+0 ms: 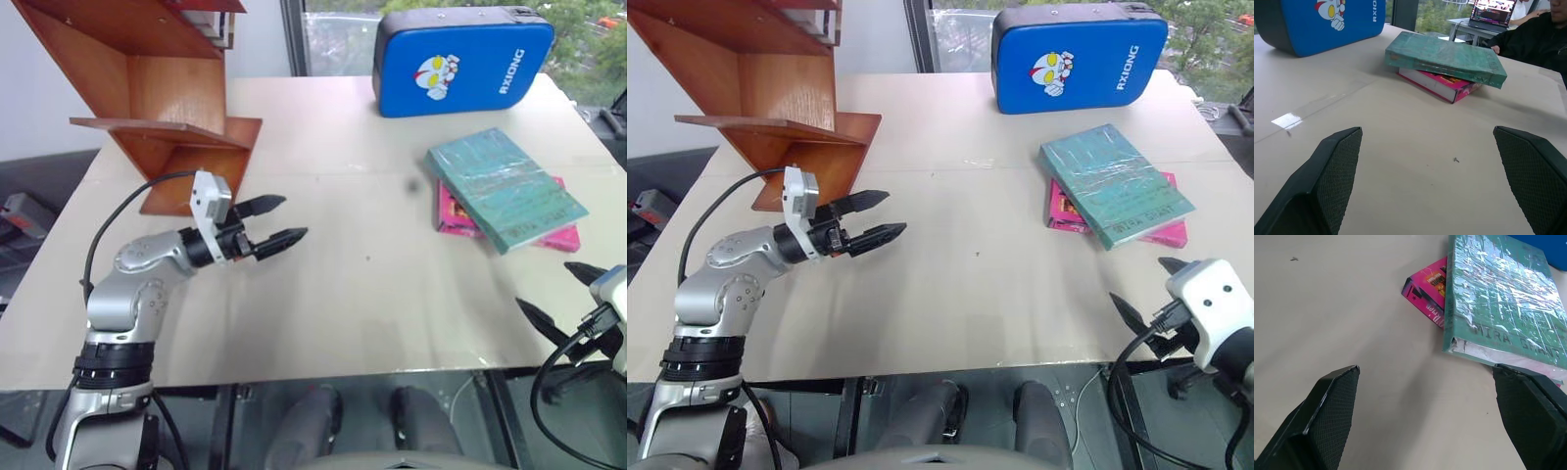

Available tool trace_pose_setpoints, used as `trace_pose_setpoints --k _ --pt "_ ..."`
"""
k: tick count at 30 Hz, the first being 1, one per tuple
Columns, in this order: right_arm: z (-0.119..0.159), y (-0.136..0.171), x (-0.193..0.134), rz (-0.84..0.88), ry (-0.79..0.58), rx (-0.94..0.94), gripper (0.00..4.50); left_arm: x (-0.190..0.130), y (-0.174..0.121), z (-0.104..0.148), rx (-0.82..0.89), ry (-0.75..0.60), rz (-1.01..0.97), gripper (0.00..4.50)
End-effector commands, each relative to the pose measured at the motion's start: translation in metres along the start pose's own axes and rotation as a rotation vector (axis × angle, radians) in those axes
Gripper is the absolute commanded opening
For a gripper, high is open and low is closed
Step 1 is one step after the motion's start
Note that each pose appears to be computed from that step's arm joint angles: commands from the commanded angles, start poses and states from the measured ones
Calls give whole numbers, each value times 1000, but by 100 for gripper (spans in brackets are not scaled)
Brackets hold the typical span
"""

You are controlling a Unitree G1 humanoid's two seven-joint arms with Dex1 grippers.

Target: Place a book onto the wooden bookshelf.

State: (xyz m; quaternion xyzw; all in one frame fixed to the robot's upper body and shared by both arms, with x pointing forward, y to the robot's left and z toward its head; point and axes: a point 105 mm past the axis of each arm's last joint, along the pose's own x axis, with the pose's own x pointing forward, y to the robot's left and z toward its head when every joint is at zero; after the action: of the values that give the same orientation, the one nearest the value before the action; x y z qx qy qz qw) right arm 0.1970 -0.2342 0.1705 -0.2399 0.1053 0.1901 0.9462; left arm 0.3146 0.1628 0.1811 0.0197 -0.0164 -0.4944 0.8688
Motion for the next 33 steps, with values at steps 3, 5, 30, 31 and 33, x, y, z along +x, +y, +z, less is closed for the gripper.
trace_pose_setpoints --k 3,5,30,31,33 --pt "12 -9 3 -53 -54 -39 444 8 -6 10 40 -37 -32 450" --pt "15 -18 8 -89 -64 -42 444 12 -7 11 48 -43 -41 450" --pt "27 -214 146 -619 135 555 4 38 -54 31 178 -110 -208 450" --pt "24 -215 150 -628 142 593 4 38 -56 31 177 -113 -206 450" --pt "20 -214 159 -632 141 676 4 38 -59 33 173 -120 -200 450"
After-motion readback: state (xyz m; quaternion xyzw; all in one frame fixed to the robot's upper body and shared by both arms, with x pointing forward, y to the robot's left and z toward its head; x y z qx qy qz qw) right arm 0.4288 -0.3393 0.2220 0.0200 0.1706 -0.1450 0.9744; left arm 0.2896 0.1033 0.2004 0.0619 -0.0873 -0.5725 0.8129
